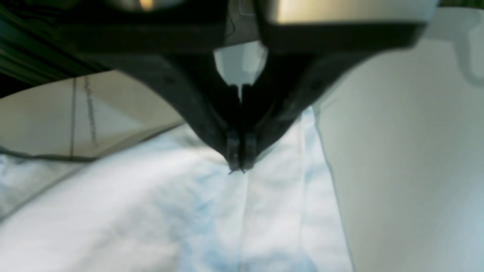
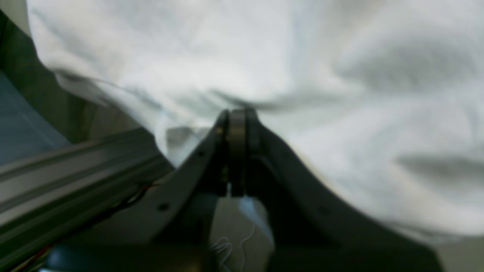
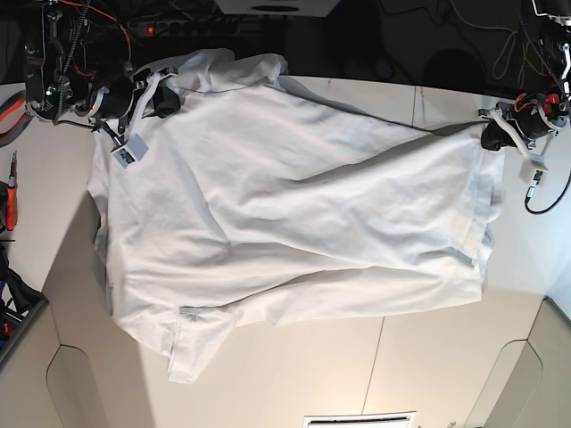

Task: Layout the t-shirt on the table in an organized manner, then fold the t-shirt properly
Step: 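Grasp the shirt edge with both grippers at opposite ends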

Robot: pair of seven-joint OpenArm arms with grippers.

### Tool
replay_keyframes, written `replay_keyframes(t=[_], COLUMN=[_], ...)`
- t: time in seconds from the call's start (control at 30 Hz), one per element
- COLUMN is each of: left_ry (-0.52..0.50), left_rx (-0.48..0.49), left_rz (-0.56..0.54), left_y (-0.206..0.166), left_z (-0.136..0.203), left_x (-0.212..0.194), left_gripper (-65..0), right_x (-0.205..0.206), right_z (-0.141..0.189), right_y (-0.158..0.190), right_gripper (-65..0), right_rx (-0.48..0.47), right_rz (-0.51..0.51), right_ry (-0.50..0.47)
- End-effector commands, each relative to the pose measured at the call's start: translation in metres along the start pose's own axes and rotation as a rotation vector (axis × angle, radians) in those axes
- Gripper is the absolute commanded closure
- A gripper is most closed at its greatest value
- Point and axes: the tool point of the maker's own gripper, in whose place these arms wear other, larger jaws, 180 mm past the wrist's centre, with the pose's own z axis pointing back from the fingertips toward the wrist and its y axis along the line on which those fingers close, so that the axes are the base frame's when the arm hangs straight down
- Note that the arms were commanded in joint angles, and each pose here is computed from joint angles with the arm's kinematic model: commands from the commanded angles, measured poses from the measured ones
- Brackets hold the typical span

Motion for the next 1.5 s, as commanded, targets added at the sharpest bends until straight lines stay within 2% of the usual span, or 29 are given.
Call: replay_keyframes(t=[0.0, 0.27, 0.47, 0.57, 0.73, 1.13, 1.23, 1.47], left_ry=[0.006, -0.075, -0.122, -0.129, -0.141, -0.151, -0.190, -0.241], left_rx=[0.031, 0.094, 0.102, 0.143, 0.217, 0.218, 0.205, 0.167], left_rz=[-0.021, -0.015, -0.029, -0.045, -0.055, -0.056, -0.045, -0.025], left_y=[0.009, 0.021, 0.023, 0.030, 0.043, 0.043, 0.041, 0.032], left_z=[0.003, 0.001, 0.001, 0.002, 0.004, 0.004, 0.005, 0.008], left_x=[0.005, 0.037, 0.060, 0.067, 0.071, 0.072, 0.079, 0.091], left_gripper=[0.0, 0.0, 0.0, 0.0, 0.0, 0.0, 0.0, 0.0], right_x=[-0.019, -0.030, -0.036, -0.038, -0.041, -0.042, -0.037, 0.001], right_z=[0.001, 0.015, 0.019, 0.020, 0.022, 0.024, 0.024, 0.034], right_y=[-0.017, -0.042, -0.049, -0.052, -0.055, -0.056, -0.053, -0.031], right_gripper=[0.0, 0.0, 0.0, 0.0, 0.0, 0.0, 0.0, 0.0], right_rx=[-0.072, -0.141, -0.165, -0.180, -0.188, -0.190, -0.179, -0.122], right_rz=[0.005, 0.033, 0.035, 0.043, 0.045, 0.044, 0.044, 0.084], right_ry=[0.086, 0.135, 0.168, 0.180, 0.200, 0.205, 0.187, 0.057])
